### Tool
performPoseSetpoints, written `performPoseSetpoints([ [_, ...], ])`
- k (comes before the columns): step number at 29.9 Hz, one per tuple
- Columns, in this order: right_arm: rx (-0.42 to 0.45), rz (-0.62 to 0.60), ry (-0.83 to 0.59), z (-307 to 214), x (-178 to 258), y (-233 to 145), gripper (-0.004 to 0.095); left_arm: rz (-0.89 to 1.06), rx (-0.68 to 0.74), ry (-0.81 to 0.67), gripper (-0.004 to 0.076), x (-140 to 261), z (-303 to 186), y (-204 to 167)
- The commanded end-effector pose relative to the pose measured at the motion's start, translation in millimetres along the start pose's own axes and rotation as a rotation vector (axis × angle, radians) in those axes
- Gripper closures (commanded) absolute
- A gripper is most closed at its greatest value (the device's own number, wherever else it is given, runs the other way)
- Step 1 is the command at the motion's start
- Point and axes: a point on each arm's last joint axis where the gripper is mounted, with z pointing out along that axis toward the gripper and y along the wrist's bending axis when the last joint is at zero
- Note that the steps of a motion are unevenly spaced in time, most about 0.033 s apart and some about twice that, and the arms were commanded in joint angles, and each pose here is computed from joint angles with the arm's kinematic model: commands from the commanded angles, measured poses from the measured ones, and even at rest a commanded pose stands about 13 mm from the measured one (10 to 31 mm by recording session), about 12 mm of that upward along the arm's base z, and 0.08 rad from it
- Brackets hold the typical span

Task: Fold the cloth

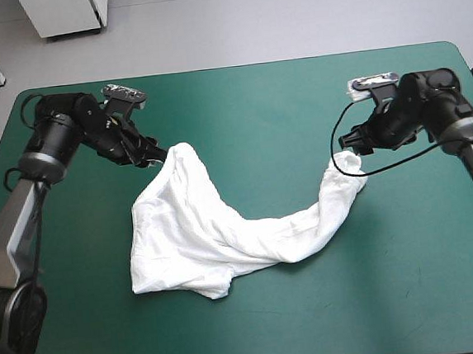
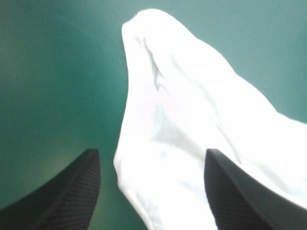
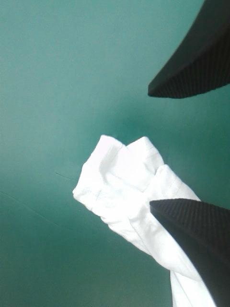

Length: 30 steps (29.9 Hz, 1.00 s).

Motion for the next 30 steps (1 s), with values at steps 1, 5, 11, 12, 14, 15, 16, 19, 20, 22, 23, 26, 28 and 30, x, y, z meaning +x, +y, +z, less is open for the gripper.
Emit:
performPoseSetpoints([
  [1,0.025,-0.003,-0.187,-73.1,4.8,0.6,0.0304,-0.001,0.001,-0.124,0.0246,21.1,-80.4,-17.0],
  [5,0.030,-0.007,-0.254,-109.2,22.0,6.3,0.0304,-0.056,-0.023,-0.166,0.0249,55.3,-118.4,-26.5],
  [11,0.031,0.007,-0.275,-130.9,60.3,12.1,0.0304,-0.108,0.025,-0.033,0.0249,121.0,-103.4,-46.3],
  [12,0.031,0.008,-0.273,-131.8,67.5,13.0,0.0304,-0.101,0.034,0.006,0.0249,131.2,-94.5,-50.1],
  [14,0.031,0.015,-0.263,-131.2,80.9,14.2,0.0304,-0.094,0.054,0.091,0.0248,148.2,-74.1,-55.5],
  [15,0.031,0.016,-0.257,-130.3,86.0,14.5,0.0304,-0.096,0.058,0.121,0.0248,153.5,-66.5,-56.4],
  [16,0.031,0.016,-0.249,-128.8,92.2,15.0,0.0304,-0.100,0.062,0.150,0.0248,159.0,-57.3,-56.7],
  [19,0.030,0.018,-0.229,-122.3,105.9,15.8,0.0304,-0.107,0.056,0.184,0.0248,171.2,-37.6,-56.3],
  [20,0.029,0.020,-0.215,-118.0,109.0,15.8,0.0304,-0.111,0.051,0.187,0.0248,173.3,-34.0,-56.0],
  [22,0.027,0.022,-0.193,-111.4,114.1,15.7,0.0304,-0.127,0.033,0.205,0.0248,177.1,-25.2,-54.3],
  [23,0.026,0.023,-0.181,-108.3,115.8,15.6,0.0304,-0.124,0.026,0.232,0.0248,179.7,-18.8,-53.4],
  [26,0.024,0.022,-0.174,-105.5,117.0,16.0,0.0304,-0.124,0.023,0.254,0.0248,178.1,-5.1,-51.6],
  [28,0.030,0.004,-0.174,-105.4,116.7,17.9,0.0304,-0.127,0.021,0.252,0.0249,172.9,5.5,-49.9],
  [30,0.052,-0.023,-0.167,-105.1,117.1,19.0,0.0304,-0.132,0.020,0.262,0.0249,168.9,16.6,-48.4],
])
